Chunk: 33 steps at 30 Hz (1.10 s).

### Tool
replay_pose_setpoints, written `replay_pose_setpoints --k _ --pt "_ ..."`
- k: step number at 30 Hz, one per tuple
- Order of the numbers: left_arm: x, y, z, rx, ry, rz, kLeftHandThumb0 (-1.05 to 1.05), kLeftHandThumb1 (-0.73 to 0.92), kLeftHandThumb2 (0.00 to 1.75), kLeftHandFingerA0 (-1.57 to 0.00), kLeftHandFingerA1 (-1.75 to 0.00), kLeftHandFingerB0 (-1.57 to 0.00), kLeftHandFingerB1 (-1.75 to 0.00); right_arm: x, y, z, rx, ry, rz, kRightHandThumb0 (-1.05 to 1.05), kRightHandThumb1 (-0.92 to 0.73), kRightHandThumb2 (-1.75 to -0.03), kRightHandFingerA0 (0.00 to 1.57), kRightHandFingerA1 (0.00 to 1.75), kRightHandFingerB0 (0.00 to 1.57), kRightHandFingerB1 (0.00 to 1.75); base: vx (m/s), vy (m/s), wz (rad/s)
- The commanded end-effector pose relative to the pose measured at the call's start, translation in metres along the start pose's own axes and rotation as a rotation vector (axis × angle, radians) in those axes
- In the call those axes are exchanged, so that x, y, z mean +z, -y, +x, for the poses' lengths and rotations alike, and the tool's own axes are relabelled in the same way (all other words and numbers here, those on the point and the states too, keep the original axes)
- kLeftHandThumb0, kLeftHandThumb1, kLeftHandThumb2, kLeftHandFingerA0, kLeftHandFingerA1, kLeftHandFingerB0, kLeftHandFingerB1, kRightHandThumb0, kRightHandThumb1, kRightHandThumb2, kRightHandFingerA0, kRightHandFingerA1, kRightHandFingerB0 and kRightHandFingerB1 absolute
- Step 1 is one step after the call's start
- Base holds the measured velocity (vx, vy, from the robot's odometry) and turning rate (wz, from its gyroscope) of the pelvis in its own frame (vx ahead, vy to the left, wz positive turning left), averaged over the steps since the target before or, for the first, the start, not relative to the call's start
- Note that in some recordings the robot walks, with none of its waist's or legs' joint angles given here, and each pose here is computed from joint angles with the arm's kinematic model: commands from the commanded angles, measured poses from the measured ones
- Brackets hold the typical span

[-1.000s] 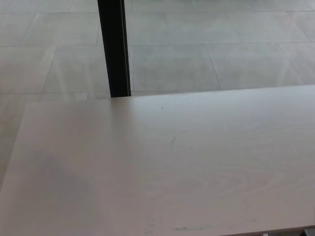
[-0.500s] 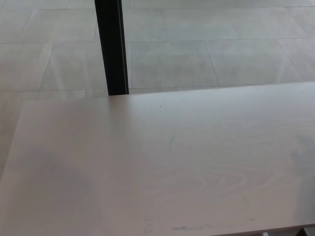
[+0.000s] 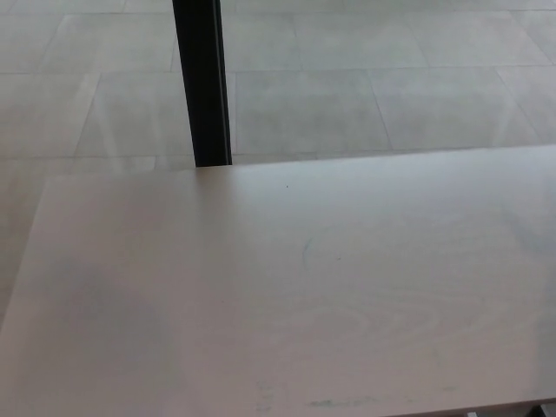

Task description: The robot uses its right hand to hold the eraser kept in the middle of the desk and use it to wipe the desk by swiping its surface twice

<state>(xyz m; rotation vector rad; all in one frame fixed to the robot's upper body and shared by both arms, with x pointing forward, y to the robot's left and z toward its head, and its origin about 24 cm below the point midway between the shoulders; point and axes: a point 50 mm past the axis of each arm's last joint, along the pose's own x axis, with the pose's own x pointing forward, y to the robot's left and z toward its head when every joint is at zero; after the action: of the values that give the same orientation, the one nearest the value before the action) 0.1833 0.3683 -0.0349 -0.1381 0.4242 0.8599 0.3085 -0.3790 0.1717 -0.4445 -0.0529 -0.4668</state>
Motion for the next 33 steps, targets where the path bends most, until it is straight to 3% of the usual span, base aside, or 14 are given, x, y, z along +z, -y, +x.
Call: replay_pose_setpoints --k 1,4,5,6,7,8,11,12,16,17,18,20,21,33 --pt "0.005 -0.017 0.001 0.049 0.019 0.002 -0.76 0.7 0.61 -0.43 -1.08 -0.4 -0.8 0.028 0.111 -0.037 -0.15 0.083 0.195 -0.94 -0.69 -0.61 0.5 0.64 0.26 0.53 0.0 0.0 0.0" --pt "0.006 -0.018 0.0 0.055 0.018 0.013 -0.76 0.7 0.62 -0.43 -1.08 -0.39 -0.79 0.005 0.146 -0.066 -0.276 0.05 0.224 -0.88 -0.73 -0.62 0.48 0.67 0.23 0.53 0.0 0.0 0.0" --pt "0.006 -0.018 0.001 0.061 0.009 -0.056 -0.74 0.69 0.6 -0.44 -1.11 -0.49 -0.83 -0.006 0.158 -0.077 -0.329 0.028 0.216 -0.94 -0.63 -1.02 0.42 0.72 0.17 0.58 0.0 0.0 0.0" --pt "0.006 -0.018 0.001 0.059 0.007 -0.079 -0.74 0.69 0.6 -0.42 -1.16 -0.5 -0.84 -0.016 0.166 -0.085 -0.381 -0.009 0.226 -0.85 -0.74 -0.62 0.48 0.75 0.17 0.59 0.0 0.0 0.0" --pt "0.006 -0.019 0.0 0.056 0.009 -0.085 -0.75 0.7 0.6 -0.43 -1.17 -0.52 -0.89 -0.039 0.179 -0.104 -0.476 -0.078 0.228 -0.93 -0.63 -1.02 0.45 0.76 0.15 0.59 0.0 0.0 0.0" --pt "0.006 -0.02 0.0 0.055 0.007 -0.076 -0.76 0.71 0.6 -0.43 -1.16 -0.51 -0.91 -0.055 0.186 -0.119 -0.535 -0.124 0.228 -0.9 -0.78 -0.63 0.4 0.85 0.15 0.62 0.0 0.0 0.0" --pt "0.005 -0.019 0.0 0.061 -0.003 -0.106 -0.76 0.7 0.61 -0.38 -1.17 -0.48 -0.91 -0.084 0.191 -0.143 -0.62 -0.218 0.214 -0.89 -0.8 -0.64 0.35 0.94 0.1 0.61 0.0 0.0 0.0" --pt "0.005 -0.019 0.0 0.066 -0.006 -0.104 -0.76 0.7 0.62 -0.41 -1.2 -0.49 -0.91 -0.088 0.191 -0.148 -0.626 -0.23 0.229 -0.87 -0.63 -1.01 0.33 0.83 0.07 0.6 0.0 0.0 0.0" --pt "0.003 -0.024 0.0 0.112 -0.028 -0.108 -0.77 0.72 0.63 -0.44 -1.18 -0.46 -0.9 -0.131 0.18 -0.187 -0.734 -0.362 0.274 -0.86 -0.86 -0.63 0.22 1.08 0.0 0.58 0.0 0.0 0.0" --pt "0.002 -0.025 0.0 0.11 -0.028 -0.108 -0.77 0.72 0.62 -0.39 -1.13 -0.44 -0.9 -0.143 0.175 -0.195 -0.764 -0.398 0.288 -0.87 -0.66 -1.03 0.35 0.89 0.0 0.52 0.0 0.0 0.0" --pt "0.002 -0.025 0.0 0.114 -0.033 -0.127 -0.77 0.71 0.6 -0.38 -1.1 -0.43 -0.89 -0.15 0.169 -0.199 -0.791 -0.432 0.328 -0.88 -0.84 -0.64 0.18 1.21 0.0 0.57 0.0 0.0 0.0" --pt "0.0 -0.028 0.0 0.133 -0.048 -0.133 -0.76 0.71 0.61 -0.35 -1.07 -0.4 -0.86 -0.164 0.158 -0.207 -0.805 -0.474 0.387 -0.85 -0.86 -0.62 0.13 1.17 0.0 0.55 0.0 0.0 0.0" --pt "-0.001 -0.028 0.0 0.139 -0.051 -0.125 -0.76 0.71 0.61 -0.35 -1.07 -0.43 -0.89 -0.17 0.15 -0.211 -0.82 -0.495 0.412 -0.84 -0.61 -1.06 0.41 0.92 0.0 0.5 0.0 0.0 0.0" --pt "-0.004 -0.028 -0.002 0.135 -0.092 -0.067 -0.77 0.8 0.64 -0.44 -0.96 -0.36 -0.87 -0.199 0.094 -0.23 -0.757 -0.609 0.478 -0.75 -0.76 -0.62 0.2 1.17 0.01 0.68 0.0 0.0 0.0"
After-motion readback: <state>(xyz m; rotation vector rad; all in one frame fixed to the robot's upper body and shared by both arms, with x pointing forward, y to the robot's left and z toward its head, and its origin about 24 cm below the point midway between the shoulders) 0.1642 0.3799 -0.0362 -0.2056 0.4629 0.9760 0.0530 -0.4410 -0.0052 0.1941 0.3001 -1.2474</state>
